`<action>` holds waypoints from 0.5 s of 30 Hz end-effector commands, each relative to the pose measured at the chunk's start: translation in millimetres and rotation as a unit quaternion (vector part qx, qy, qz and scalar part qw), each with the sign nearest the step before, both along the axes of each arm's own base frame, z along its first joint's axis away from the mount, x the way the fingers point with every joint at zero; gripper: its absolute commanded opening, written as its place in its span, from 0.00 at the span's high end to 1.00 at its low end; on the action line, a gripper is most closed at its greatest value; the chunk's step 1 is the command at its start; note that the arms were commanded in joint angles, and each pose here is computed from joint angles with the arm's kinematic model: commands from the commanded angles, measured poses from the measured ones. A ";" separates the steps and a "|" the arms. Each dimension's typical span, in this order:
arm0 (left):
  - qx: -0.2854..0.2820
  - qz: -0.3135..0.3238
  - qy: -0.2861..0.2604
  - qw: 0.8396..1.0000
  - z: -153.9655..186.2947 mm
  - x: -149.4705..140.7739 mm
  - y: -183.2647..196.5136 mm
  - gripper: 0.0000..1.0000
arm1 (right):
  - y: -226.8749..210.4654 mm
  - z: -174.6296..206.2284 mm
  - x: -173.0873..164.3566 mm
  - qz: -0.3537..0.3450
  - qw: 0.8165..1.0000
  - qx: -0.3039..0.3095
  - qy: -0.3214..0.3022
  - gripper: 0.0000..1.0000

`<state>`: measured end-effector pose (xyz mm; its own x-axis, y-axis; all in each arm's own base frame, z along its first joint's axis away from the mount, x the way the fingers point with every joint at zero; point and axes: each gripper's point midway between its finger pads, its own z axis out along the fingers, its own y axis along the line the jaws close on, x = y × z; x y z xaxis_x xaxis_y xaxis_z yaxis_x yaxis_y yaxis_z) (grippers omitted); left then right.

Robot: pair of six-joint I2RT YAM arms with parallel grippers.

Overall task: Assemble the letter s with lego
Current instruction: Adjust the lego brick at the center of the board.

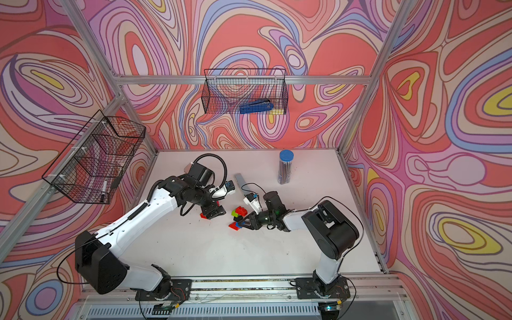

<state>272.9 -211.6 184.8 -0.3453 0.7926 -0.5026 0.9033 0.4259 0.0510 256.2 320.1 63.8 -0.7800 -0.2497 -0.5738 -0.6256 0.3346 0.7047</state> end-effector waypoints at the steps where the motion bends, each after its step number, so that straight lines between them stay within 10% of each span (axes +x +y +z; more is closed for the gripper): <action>1: -0.004 0.006 0.030 1.000 -5.7 -12.5 6.2 0.22 | 10.2 -1.7 -5.6 0.011 0.997 0.017 0.081 0.73; 15: -0.015 0.017 0.032 0.999 -3.5 -9.3 10.0 0.22 | 31.6 -9.0 5.2 0.033 0.980 0.050 0.192 0.76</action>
